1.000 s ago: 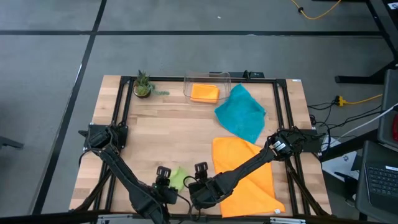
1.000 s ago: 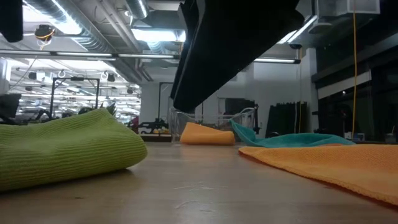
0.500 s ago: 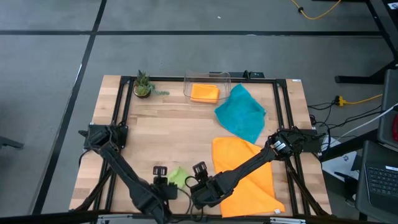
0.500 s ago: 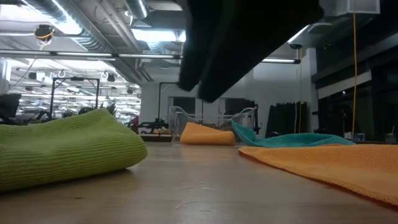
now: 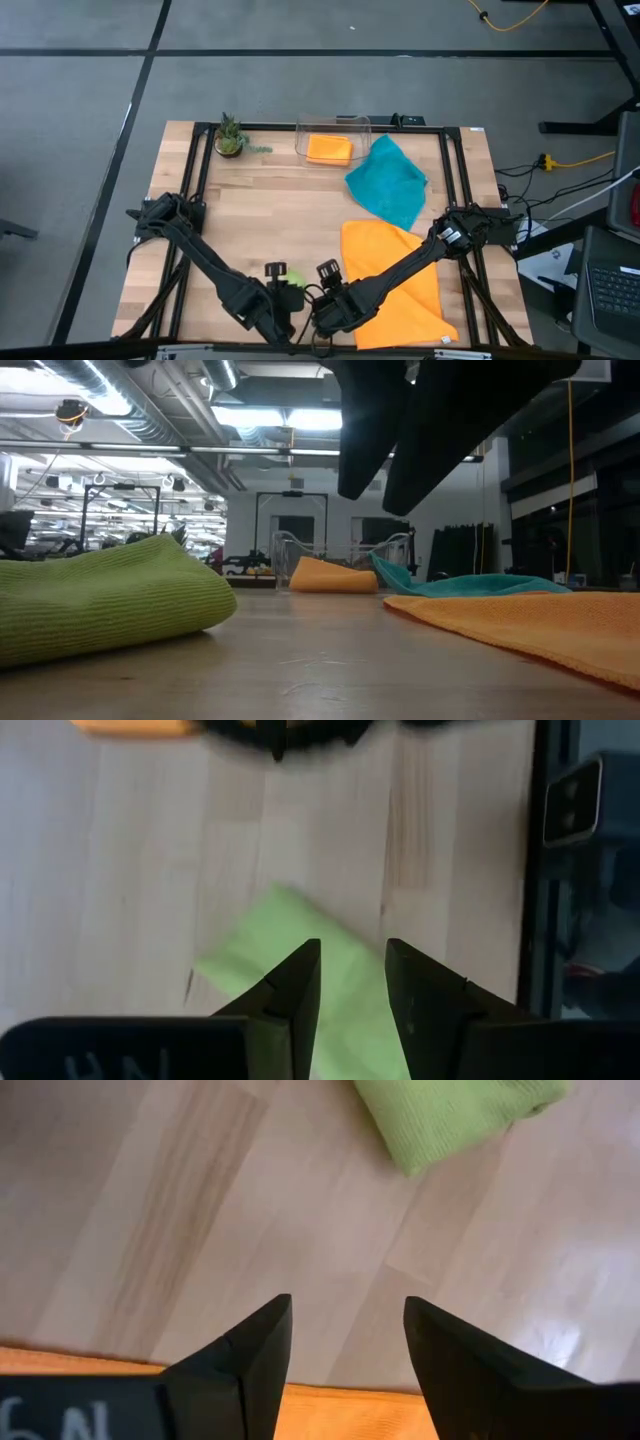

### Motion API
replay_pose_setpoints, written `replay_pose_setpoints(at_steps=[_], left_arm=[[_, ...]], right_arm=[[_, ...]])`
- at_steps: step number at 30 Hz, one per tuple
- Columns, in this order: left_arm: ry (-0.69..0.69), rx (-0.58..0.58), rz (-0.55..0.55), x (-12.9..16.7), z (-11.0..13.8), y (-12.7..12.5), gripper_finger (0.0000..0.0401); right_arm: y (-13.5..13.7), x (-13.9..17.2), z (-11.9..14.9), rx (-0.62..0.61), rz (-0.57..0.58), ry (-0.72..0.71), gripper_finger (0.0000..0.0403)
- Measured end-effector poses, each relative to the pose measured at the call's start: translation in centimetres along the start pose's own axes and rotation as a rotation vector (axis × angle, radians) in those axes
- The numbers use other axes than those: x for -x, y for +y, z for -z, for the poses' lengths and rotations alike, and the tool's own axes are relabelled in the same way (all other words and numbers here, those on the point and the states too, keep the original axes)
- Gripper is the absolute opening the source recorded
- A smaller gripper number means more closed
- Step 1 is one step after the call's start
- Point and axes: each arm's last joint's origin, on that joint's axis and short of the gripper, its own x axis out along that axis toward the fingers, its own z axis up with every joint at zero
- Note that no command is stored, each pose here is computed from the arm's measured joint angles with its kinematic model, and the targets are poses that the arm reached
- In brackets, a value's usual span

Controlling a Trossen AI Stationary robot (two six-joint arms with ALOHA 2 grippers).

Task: Fold microfiber towels
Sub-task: Put the folded green microfiber cloth into the transparent bin

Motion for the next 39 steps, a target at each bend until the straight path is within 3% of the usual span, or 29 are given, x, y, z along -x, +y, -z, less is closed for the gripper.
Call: replay_pose_setpoints(at_steps=[7, 13, 18, 24, 29, 35, 39], left_arm=[[-0.039, 0.014, -0.014, -0.5, -1.2, 0.9, 0.0108], [0.012, -0.026, 0.034, 0.1, -1.1, 1.3, 0.0108], [0.032, -0.126, 0.048, 4.1, 0.6, 1.8, 0.0108], [-0.141, -0.225, 0.059, 8.8, 3.6, 2.4, 0.0108], [-0.206, -0.184, 0.114, 6.9, 6.5, 3.0, 0.0108], [-0.273, -0.09, 0.215, 1.2, 9.2, 4.5, 0.0108], [-0.221, -0.049, 0.256, -1.6, 10.6, 5.5, 0.0108]], right_arm=[[0.0, 0.0, 0.0, 0.002, 0.015, 0.0, 0.0197], [-0.2, 0.0, 0.0, -0.002, 0.07, -0.006, 0.0197], [-0.2, -0.1, -0.1, -0.071, 0.07, -0.011, 0.0197], [-0.4, -0.2, -0.5, -0.129, 0.055, -0.05, 0.0197], [-1.2, -0.4, -1.5, -0.186, 0.041, -0.14, 0.0197], [-2.3, -0.7, -2.4, -0.241, 0.021, -0.217, 0.0197], [-2.7, -0.9, -2.6, -0.157, 0.004, -0.23, 0.0197]])
